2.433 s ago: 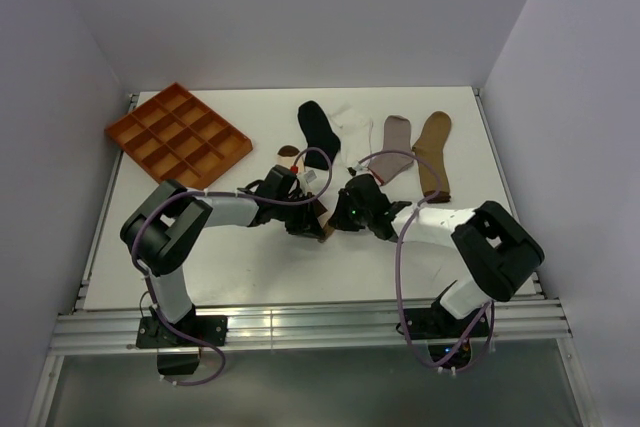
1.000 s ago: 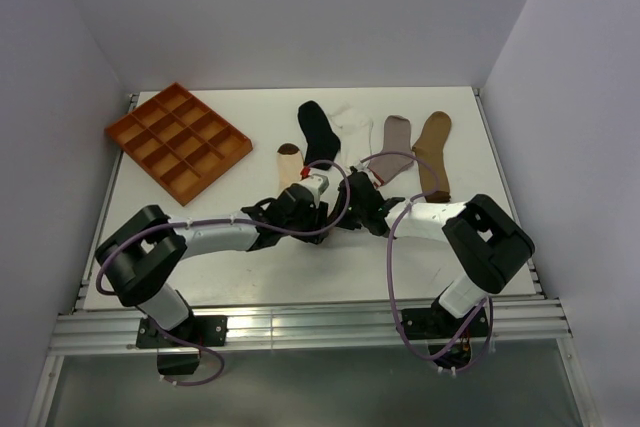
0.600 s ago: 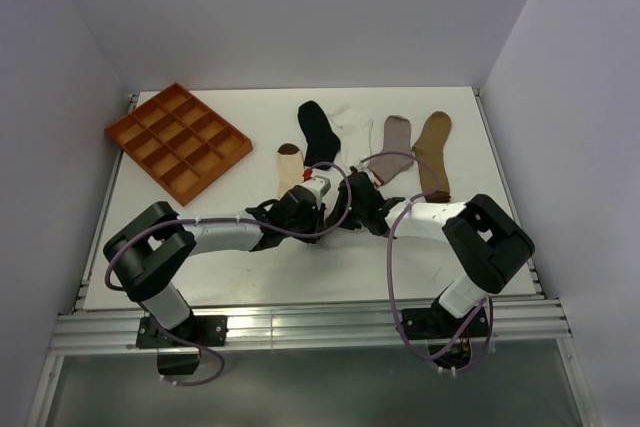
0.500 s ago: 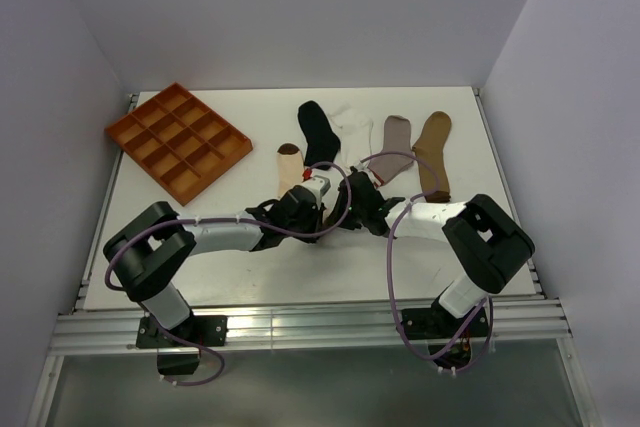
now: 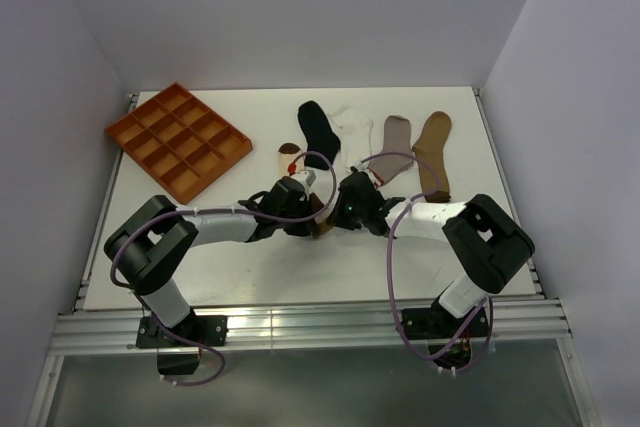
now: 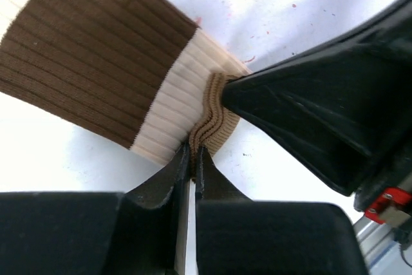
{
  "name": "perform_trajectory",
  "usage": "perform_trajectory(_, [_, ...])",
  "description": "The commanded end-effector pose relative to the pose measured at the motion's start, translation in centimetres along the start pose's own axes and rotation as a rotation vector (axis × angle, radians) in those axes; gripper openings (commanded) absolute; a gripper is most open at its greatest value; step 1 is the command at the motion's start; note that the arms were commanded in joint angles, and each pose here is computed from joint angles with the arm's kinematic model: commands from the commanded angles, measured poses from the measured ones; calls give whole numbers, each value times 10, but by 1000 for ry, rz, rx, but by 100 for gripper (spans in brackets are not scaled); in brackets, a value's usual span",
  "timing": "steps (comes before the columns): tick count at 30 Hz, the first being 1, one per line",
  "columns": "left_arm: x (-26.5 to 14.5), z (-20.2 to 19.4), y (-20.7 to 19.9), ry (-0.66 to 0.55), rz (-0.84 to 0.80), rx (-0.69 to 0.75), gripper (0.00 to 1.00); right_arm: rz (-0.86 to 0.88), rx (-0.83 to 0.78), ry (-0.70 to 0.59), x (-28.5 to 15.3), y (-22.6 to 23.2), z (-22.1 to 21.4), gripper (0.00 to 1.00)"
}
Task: Roll the socks
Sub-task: Roll the sock at the center of the board.
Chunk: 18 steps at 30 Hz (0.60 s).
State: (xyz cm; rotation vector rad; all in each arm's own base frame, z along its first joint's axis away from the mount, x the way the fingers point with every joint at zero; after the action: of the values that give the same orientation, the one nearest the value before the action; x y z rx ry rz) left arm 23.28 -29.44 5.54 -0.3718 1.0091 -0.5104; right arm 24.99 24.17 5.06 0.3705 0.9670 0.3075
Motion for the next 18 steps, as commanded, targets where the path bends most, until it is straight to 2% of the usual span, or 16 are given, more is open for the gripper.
perform_trajectory(1, [3,-12,17,58,52,-59,10,-64,18,71,-2,-19,-18,10])
perform_trajectory(7, [0,-13,16,83,63,-74,20,-85,36,68,-3,-24,-18,9])
perform_trajectory(11, [-11,-12,9,68,30,-71,31,-81,35,62,-3,-23,-15,9])
perform_trajectory(18, [-28,-5,-12,-63,63,107,45,-71,30,59,-3,-20,-12,9])
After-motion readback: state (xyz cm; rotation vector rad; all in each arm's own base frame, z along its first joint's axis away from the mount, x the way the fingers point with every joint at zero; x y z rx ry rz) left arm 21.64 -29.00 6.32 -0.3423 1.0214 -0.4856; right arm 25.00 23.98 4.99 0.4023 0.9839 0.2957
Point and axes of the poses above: each gripper's point midway between its finger pads, its own x axis out along the fingers, its own y axis along the line the jaws close on, z = x × y, the point moved 4 cm from there along -x, back along the fingers, and after that the axes turned 8 degrees about -x, right-handed, at the moved point
